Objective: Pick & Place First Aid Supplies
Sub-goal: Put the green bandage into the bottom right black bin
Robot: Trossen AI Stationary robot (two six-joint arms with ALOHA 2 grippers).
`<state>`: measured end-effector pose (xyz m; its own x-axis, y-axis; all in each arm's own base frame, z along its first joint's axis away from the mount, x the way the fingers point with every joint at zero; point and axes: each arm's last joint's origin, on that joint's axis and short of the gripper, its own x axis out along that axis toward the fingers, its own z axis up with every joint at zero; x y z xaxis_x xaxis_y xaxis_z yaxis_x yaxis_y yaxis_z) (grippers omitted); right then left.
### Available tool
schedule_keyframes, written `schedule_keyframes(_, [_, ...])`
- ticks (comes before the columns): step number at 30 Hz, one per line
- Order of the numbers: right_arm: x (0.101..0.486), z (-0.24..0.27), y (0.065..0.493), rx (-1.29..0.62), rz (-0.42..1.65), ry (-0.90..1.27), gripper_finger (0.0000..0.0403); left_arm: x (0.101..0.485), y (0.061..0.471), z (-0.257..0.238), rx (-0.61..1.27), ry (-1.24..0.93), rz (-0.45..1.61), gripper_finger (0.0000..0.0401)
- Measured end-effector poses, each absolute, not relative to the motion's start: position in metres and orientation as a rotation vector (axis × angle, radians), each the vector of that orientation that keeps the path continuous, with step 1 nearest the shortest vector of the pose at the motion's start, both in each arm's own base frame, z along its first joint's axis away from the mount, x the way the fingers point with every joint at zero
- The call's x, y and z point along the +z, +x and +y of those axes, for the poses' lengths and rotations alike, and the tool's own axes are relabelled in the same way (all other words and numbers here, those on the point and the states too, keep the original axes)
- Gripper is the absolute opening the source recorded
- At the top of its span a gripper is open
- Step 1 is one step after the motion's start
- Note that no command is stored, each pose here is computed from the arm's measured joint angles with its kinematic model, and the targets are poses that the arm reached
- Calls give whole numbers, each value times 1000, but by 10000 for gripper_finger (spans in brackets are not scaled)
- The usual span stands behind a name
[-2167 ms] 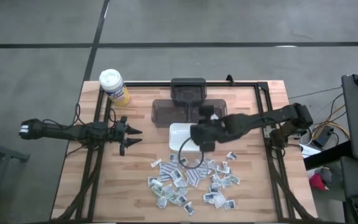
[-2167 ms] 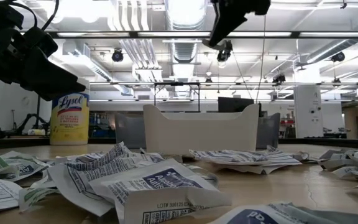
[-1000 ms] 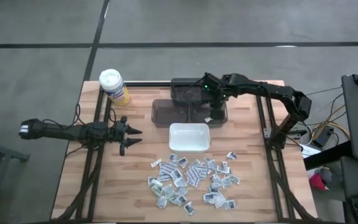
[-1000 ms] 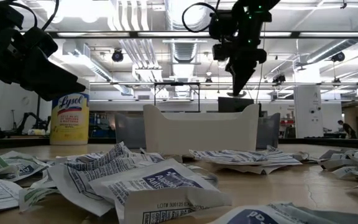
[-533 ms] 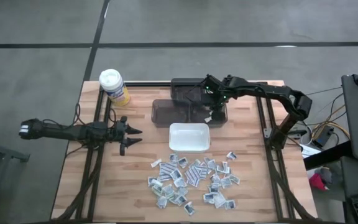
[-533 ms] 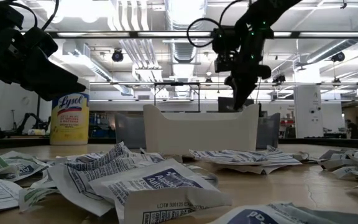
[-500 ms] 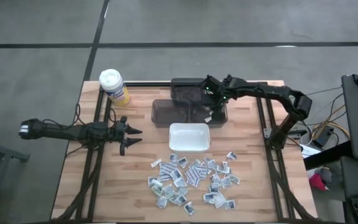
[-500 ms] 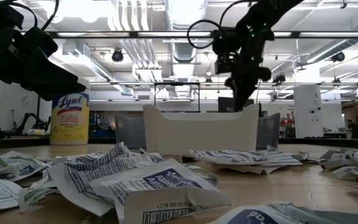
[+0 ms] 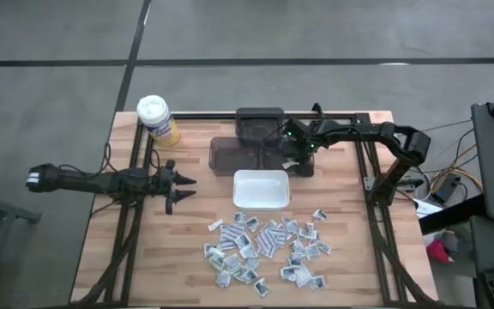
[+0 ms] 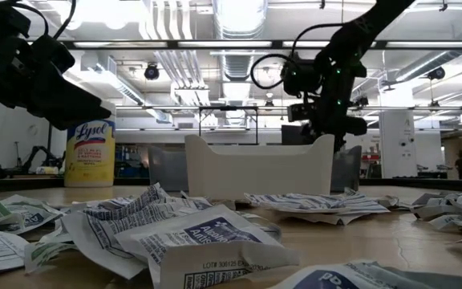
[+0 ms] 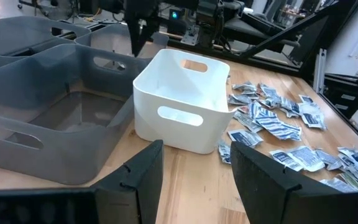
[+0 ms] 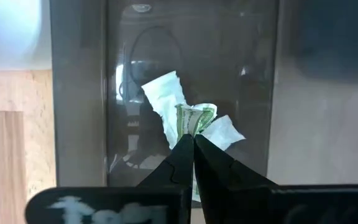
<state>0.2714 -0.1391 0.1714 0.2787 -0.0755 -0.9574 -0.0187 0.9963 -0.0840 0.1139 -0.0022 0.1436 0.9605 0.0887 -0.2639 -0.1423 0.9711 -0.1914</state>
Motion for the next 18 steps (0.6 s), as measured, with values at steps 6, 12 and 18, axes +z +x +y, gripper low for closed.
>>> schedule_keyframes(6, [167, -139, 271, -42, 1272, -95, 8, 144, 114, -1, 152, -206, 249, 183])
schedule_keyframes(12, [171, -141, 275, -51, 1239, -112, 8, 144, 114, -1, 156, -206, 249, 183])
schedule_keyframes(18, [172, -141, 276, -52, 1236, -114, 18, 144, 114, -1, 156, -206, 250, 183])
